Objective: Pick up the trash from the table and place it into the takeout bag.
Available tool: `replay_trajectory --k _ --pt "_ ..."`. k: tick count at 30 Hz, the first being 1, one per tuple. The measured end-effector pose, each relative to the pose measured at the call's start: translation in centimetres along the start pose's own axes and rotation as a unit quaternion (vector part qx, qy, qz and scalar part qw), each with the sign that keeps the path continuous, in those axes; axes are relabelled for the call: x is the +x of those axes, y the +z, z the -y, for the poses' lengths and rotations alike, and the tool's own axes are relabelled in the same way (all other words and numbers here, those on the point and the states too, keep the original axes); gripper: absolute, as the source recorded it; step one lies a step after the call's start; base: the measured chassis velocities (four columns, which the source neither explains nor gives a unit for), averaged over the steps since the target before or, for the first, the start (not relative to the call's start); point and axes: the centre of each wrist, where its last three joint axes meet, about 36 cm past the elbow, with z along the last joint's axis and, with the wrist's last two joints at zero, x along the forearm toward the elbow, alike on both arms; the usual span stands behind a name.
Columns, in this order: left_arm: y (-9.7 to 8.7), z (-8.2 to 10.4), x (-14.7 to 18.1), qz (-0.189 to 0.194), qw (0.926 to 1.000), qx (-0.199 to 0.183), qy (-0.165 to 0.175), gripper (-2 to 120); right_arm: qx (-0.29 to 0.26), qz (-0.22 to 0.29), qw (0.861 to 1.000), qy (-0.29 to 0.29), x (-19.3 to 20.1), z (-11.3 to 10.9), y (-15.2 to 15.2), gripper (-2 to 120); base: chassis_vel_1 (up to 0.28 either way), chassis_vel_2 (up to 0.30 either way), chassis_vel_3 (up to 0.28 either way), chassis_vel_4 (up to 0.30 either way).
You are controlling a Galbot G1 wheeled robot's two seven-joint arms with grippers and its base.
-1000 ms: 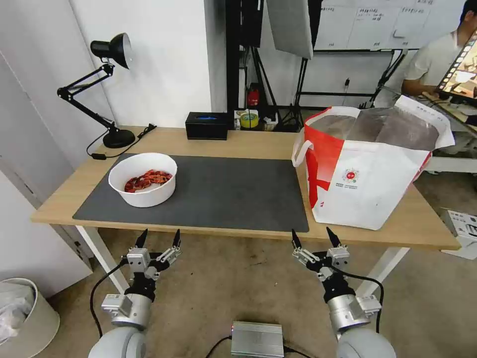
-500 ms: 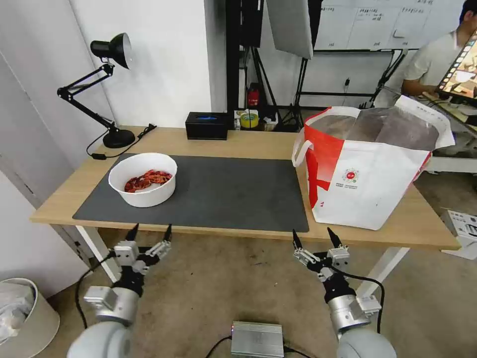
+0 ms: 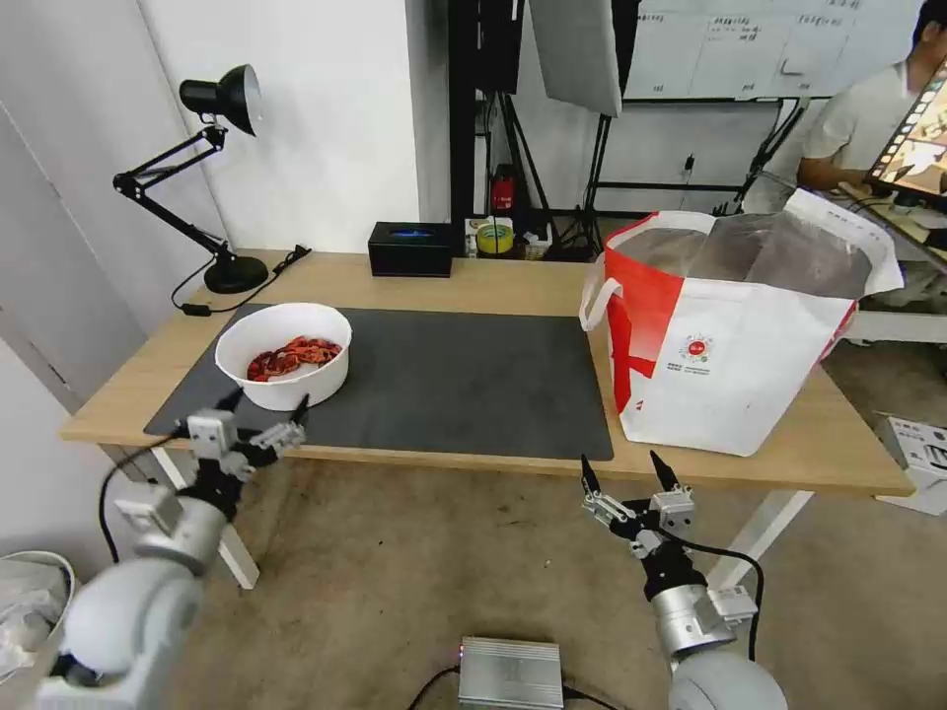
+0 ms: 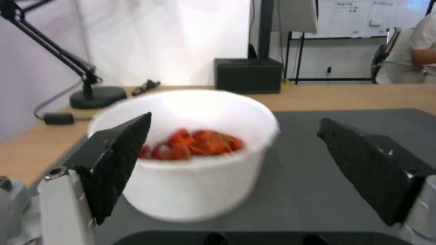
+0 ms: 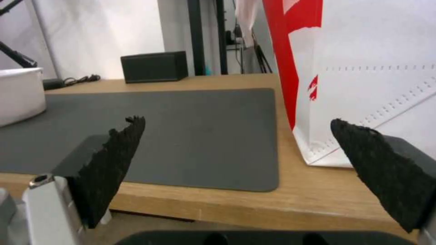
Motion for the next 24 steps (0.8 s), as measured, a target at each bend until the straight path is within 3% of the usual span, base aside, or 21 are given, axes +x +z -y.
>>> replay_trajectory --k 5,15,24 --pt "-1.0 -3.1 -3.2 0.000 0.9999 -0.012 -0.002 100 0.000 0.000 1.000 0.000 0.0 0.0 0.0 100 0.000 0.000 0.000 0.000" --pt "-1.7 -6.6 -8.2 -0.018 0.9995 -0.025 -0.007 100 0.000 0.000 1.000 0.000 0.0 0.0 0.0 100 0.000 0.000 0.000 0.000" --pt "-3.6 -10.3 -12.9 -0.071 0.9958 -0.057 0.007 100 0.000 0.000 1.000 0.000 0.0 0.0 0.0 100 0.000 0.000 0.000 0.000"
